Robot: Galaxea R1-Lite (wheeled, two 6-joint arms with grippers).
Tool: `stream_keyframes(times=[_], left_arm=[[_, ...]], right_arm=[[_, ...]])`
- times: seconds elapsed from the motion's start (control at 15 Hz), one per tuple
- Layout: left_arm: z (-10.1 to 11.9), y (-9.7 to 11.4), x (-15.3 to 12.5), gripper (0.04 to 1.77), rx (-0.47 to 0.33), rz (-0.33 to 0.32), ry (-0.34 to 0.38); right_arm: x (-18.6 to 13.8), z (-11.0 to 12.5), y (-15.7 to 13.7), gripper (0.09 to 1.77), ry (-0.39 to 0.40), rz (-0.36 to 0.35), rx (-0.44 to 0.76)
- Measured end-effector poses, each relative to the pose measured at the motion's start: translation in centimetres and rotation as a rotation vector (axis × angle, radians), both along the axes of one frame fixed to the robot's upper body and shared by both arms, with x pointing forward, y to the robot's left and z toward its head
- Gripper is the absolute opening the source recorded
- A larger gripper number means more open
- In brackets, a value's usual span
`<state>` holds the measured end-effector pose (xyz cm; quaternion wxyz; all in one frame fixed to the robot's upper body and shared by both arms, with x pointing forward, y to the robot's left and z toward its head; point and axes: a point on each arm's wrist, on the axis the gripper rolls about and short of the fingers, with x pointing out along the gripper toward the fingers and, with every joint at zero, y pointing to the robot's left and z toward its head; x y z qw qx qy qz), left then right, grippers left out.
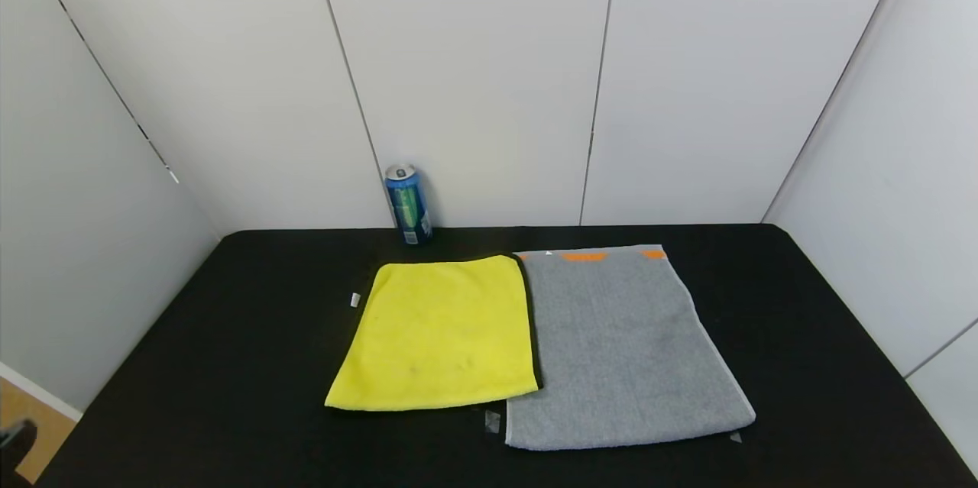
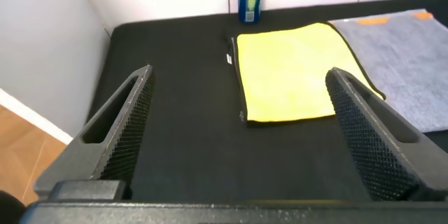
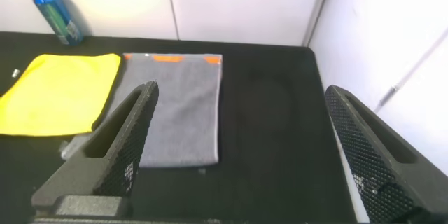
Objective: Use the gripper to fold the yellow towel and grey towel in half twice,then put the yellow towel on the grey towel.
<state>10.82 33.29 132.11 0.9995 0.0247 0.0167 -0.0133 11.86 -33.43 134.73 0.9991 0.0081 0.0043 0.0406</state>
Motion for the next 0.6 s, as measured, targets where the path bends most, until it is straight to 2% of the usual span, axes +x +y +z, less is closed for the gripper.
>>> stream_keyframes(times=[0.27, 0.6], left_arm=[[1.9, -0.1, 3.2, 1.72, -0.006, -0.058, 0.078], [2.7, -0.2, 7.8, 1.72, 0.006, -0.080, 0.200]], right_arm=[[5.3, 2.8, 1.3, 1.71, 0.060, 0.111, -0.008], [11.6, 2.8, 5.2, 1.71, 0.199, 0.276, -0.017]])
